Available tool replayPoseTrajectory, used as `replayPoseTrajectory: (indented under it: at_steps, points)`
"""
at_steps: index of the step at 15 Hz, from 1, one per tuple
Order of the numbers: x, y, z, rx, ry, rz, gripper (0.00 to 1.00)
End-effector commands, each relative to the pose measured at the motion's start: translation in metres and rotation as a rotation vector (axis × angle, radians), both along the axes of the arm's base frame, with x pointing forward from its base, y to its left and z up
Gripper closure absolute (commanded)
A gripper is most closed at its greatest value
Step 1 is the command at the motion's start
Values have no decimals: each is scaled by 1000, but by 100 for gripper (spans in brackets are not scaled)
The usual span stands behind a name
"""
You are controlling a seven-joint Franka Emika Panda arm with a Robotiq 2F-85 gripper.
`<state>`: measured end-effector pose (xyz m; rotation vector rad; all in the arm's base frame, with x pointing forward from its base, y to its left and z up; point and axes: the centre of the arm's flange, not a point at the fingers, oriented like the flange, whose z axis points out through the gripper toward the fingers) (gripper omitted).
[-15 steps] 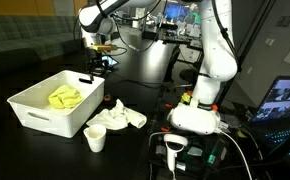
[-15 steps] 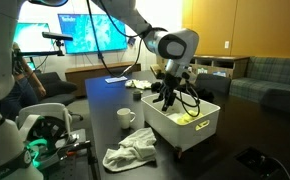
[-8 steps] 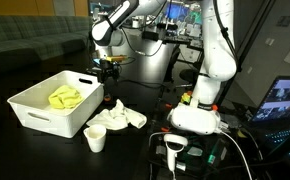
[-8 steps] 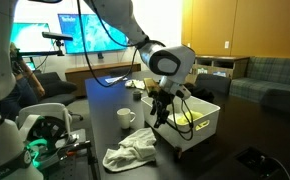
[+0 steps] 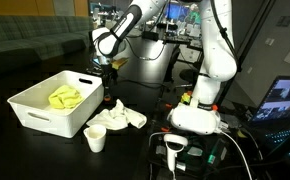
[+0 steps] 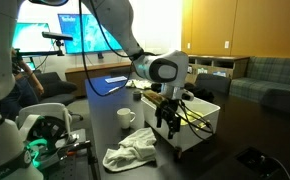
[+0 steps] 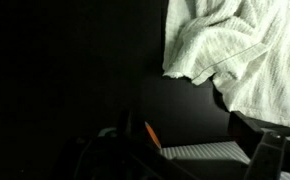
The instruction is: Put the towels in the basket and the tape and marker in the mug
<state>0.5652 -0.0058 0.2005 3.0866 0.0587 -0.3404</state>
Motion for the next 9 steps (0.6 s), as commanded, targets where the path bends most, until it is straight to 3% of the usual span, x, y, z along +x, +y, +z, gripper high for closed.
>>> replayPoseTrajectory:
  at_steps: [1,5,9]
  points:
    - [16,-4,-11,-20,-87,105,0]
    - [18,-7,-35,27,-151,132,0]
    - [11,-17,-64,64,-163,100,0]
